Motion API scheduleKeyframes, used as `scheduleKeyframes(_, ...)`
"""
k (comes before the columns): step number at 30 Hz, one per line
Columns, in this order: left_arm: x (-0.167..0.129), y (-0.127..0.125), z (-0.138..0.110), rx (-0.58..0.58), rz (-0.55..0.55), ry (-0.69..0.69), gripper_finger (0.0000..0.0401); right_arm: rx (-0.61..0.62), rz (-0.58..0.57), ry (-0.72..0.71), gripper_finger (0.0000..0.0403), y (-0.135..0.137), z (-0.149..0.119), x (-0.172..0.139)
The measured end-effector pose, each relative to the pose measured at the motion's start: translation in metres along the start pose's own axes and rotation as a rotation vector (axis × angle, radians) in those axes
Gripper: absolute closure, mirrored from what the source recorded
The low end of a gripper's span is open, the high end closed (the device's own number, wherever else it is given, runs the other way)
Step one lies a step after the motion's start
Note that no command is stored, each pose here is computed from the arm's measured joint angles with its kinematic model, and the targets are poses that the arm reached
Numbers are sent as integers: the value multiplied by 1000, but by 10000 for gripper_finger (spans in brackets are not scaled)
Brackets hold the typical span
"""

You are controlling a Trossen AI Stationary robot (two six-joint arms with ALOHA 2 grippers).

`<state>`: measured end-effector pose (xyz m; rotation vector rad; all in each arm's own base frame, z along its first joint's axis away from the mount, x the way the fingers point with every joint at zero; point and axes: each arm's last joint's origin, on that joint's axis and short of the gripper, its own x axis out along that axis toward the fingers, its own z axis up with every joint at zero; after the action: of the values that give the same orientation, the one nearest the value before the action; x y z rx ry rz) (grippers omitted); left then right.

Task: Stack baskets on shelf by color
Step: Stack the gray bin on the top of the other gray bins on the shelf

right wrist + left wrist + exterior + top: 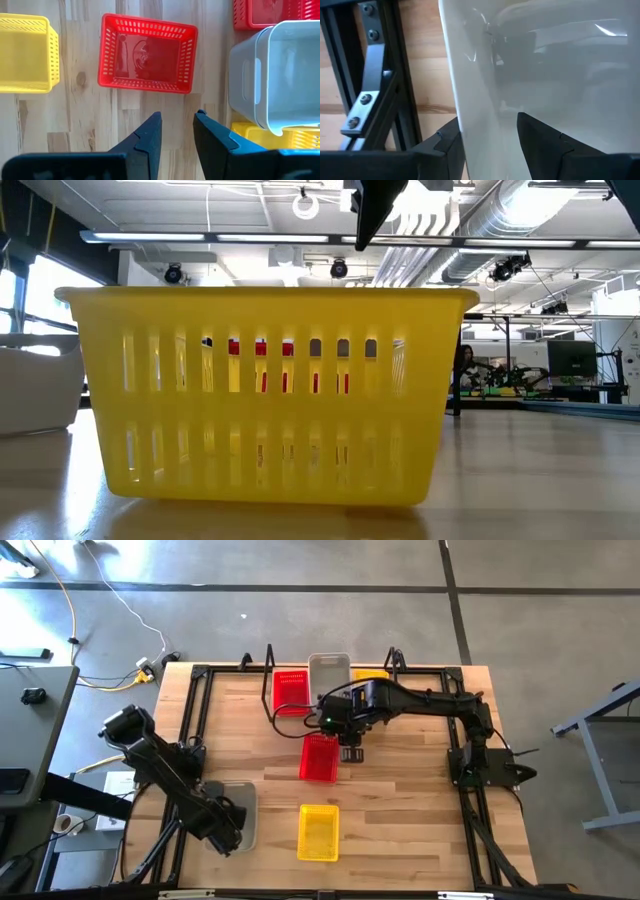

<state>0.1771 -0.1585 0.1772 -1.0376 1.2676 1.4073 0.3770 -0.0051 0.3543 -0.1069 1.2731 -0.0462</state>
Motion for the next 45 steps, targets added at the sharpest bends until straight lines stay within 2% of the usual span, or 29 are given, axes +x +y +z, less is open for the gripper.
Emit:
scheduleKeyframes(3,1,-3,1,-13,6,3,249,-26,6,-1,304,4,0,0)
scheduleKeyframes(6,1,-5,3,-25,2,11,270,-61,13,-2,304,11,0,-1)
scheduleKeyframes(14,0,-10,8,-47,1,19,377,-162,28,-11,304,32,1,-3)
scheduleKeyframes(16,0,-12,11,-59,2,22,393,-197,33,-14,304,38,1,-4)
scheduleKeyframes(21,-3,-19,17,-94,-28,63,392,-306,71,-53,304,57,3,-6)
scheduleKeyframes(31,-30,-29,44,-181,-182,68,400,-473,216,-304,304,93,20,-15)
scheduleKeyframes(42,-54,-36,76,-212,-301,41,400,-536,217,-470,304,109,31,-23)
scheduleKeyframes(45,-62,-40,85,-212,-323,22,400,-575,264,-503,304,115,32,-25)
